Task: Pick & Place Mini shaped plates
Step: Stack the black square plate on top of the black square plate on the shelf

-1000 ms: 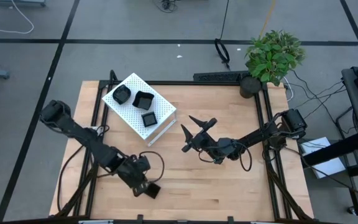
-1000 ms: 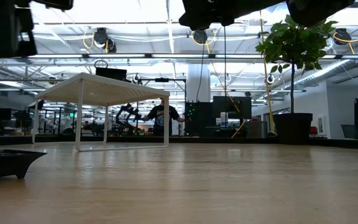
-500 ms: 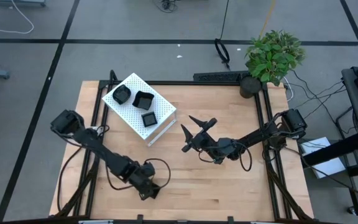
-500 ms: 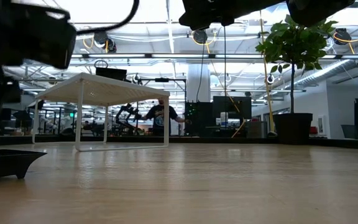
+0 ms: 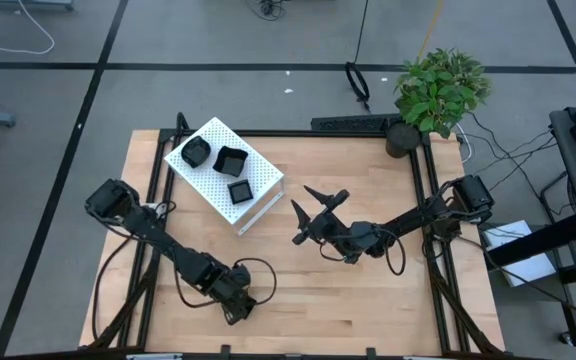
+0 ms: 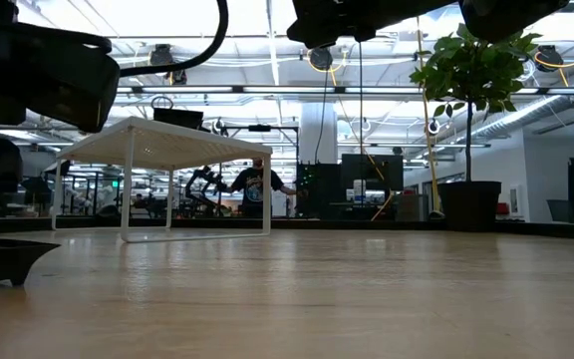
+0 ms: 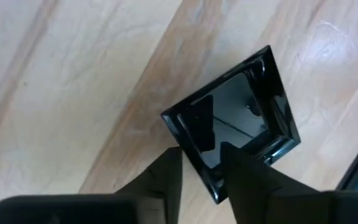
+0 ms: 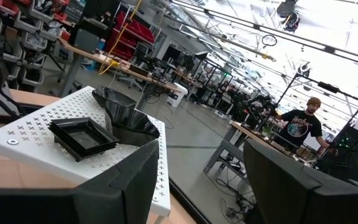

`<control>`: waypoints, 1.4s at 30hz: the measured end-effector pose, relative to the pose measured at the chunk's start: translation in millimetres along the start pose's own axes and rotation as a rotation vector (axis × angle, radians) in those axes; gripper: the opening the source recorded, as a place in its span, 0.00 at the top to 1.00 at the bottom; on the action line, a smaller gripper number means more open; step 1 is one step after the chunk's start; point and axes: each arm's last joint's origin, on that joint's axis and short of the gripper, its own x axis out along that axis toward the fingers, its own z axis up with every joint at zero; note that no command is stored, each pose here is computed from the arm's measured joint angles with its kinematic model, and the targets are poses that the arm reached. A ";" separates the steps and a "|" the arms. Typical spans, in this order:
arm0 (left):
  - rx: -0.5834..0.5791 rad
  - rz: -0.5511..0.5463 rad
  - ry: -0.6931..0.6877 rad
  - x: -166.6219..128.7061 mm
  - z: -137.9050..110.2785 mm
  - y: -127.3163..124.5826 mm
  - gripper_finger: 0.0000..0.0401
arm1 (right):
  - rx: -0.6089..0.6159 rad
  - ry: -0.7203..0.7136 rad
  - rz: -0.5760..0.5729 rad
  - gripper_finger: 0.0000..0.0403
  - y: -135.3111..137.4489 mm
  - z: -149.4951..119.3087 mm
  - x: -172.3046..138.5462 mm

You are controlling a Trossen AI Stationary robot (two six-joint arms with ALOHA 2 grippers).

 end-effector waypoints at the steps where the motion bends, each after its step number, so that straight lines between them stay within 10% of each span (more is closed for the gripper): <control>1: 0.000 -0.005 -0.001 0.0 0.1 -0.4 0.74 | 0.000 0.000 0.000 0.45 0.0 0.0 0.0; 10: 0.041 -0.014 0.007 -1.6 2.6 0.2 0.97 | 0.000 0.000 0.000 0.45 0.0 0.0 0.0; 19: 0.133 -0.040 -0.007 -17.1 7.0 -0.2 0.99 | -0.001 0.000 0.000 0.45 0.0 0.0 0.0; 32: 0.201 -0.135 -0.470 -180.4 3.1 17.1 0.99 | 0.001 -0.002 0.001 0.45 -0.1 0.0 0.2; 42: 0.181 0.115 -0.622 -273.4 30.4 80.5 1.00 | 0.001 -0.002 0.000 0.45 -0.3 -0.2 0.8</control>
